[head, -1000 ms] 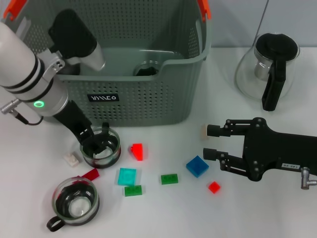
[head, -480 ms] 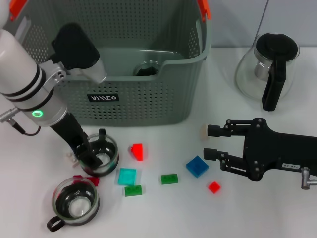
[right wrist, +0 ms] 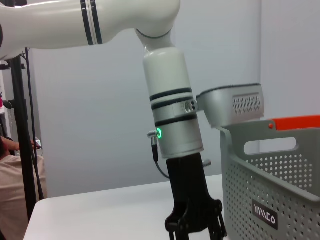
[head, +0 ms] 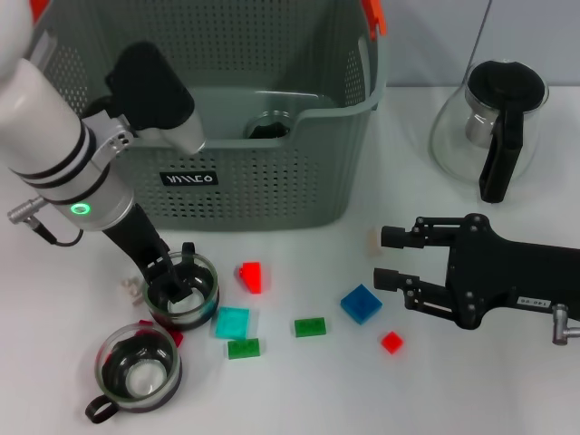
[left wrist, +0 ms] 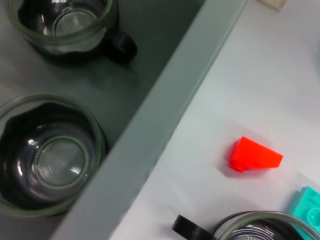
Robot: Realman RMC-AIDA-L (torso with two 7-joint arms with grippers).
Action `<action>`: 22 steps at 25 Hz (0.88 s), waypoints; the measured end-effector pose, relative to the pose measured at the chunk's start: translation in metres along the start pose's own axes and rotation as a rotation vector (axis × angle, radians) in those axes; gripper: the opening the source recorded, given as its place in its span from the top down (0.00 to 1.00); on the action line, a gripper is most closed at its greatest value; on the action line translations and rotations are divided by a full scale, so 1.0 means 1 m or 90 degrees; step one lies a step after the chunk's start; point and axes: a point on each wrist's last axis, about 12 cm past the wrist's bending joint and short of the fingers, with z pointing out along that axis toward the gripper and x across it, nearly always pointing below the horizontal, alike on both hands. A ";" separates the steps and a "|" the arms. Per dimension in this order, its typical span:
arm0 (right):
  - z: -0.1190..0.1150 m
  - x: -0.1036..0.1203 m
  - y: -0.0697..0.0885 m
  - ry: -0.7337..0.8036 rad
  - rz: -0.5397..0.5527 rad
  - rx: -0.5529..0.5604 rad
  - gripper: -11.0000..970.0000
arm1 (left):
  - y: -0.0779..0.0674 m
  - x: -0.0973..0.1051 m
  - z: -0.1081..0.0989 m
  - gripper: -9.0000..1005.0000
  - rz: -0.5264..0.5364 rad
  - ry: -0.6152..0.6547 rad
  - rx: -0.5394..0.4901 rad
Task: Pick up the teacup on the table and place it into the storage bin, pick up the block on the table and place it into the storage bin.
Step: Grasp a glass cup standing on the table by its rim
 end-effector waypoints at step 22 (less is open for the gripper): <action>-0.001 -0.001 -0.001 -0.003 0.006 -0.001 0.49 | -0.002 -0.002 0.008 0.76 -0.014 0.028 -0.020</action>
